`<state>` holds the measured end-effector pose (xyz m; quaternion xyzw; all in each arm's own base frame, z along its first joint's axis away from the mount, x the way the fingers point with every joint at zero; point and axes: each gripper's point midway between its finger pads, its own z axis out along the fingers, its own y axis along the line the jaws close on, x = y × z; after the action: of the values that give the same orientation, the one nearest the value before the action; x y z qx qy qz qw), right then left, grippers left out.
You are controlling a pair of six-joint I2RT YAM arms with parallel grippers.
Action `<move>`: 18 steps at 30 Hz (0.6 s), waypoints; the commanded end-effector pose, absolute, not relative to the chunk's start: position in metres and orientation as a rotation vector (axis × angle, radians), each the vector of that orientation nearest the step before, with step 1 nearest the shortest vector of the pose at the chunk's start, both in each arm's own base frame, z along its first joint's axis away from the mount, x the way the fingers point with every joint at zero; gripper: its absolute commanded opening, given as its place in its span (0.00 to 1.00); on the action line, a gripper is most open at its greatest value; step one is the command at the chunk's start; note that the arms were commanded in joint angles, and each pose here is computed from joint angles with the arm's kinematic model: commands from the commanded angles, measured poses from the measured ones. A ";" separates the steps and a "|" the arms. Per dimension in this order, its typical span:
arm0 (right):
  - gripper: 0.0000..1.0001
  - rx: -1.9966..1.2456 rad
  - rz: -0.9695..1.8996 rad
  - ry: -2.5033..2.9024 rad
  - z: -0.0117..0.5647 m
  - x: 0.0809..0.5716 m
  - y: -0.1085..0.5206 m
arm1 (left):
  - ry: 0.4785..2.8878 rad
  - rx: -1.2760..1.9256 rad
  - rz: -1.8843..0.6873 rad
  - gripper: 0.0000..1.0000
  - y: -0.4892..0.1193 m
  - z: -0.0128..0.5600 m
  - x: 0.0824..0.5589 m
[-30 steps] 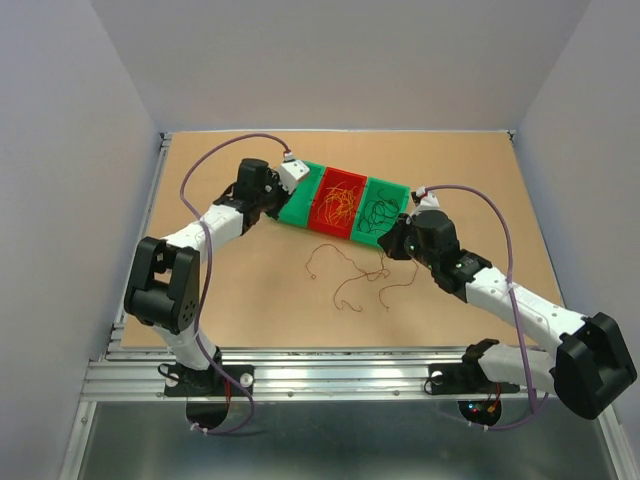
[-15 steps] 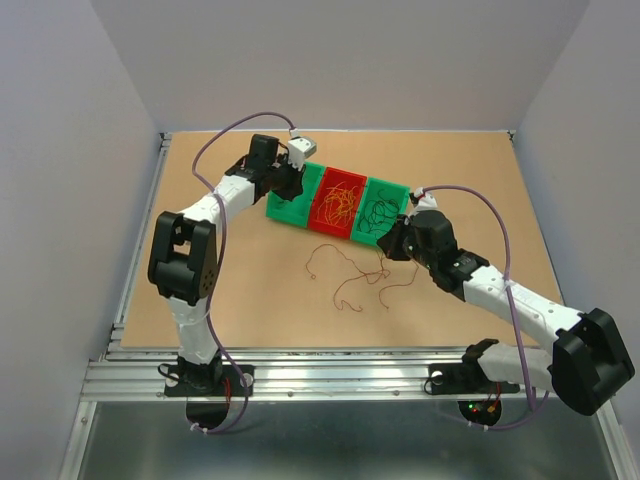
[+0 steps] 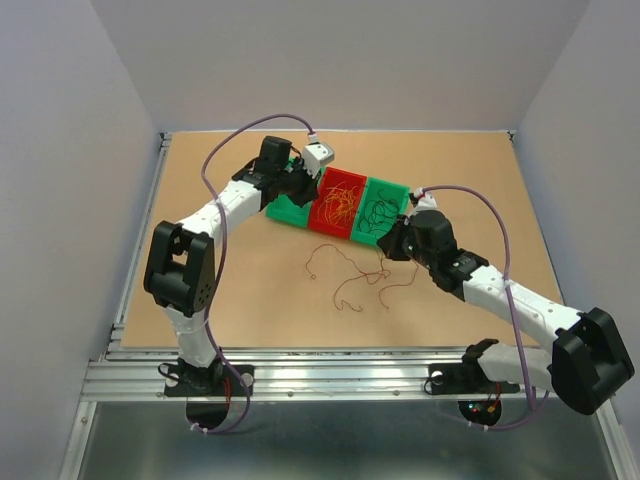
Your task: Untangle the cables
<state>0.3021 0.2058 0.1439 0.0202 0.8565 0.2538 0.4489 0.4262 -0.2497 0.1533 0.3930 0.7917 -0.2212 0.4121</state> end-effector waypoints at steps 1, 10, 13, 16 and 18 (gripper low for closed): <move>0.06 0.042 0.663 2.075 0.157 0.308 0.211 | 1.952 1.050 -0.574 0.00 -0.255 0.155 0.423; 0.06 0.041 0.666 2.071 0.158 0.307 0.211 | 1.964 0.969 -0.567 0.00 -0.231 0.150 0.442; 0.06 0.040 0.667 2.072 0.157 0.308 0.212 | 1.996 0.942 -0.588 0.00 -0.220 0.137 0.453; 0.06 0.042 0.669 2.071 0.158 0.308 0.212 | 2.048 0.933 -0.533 0.00 -0.211 0.109 0.465; 0.06 0.041 0.671 2.070 0.159 0.307 0.212 | 2.078 0.917 -0.492 0.00 -0.206 0.094 0.472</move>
<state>0.3011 0.2071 0.1438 0.0178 0.8568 0.2570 0.4467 0.4574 -0.2084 0.1100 0.3626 0.8156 -0.2142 0.3968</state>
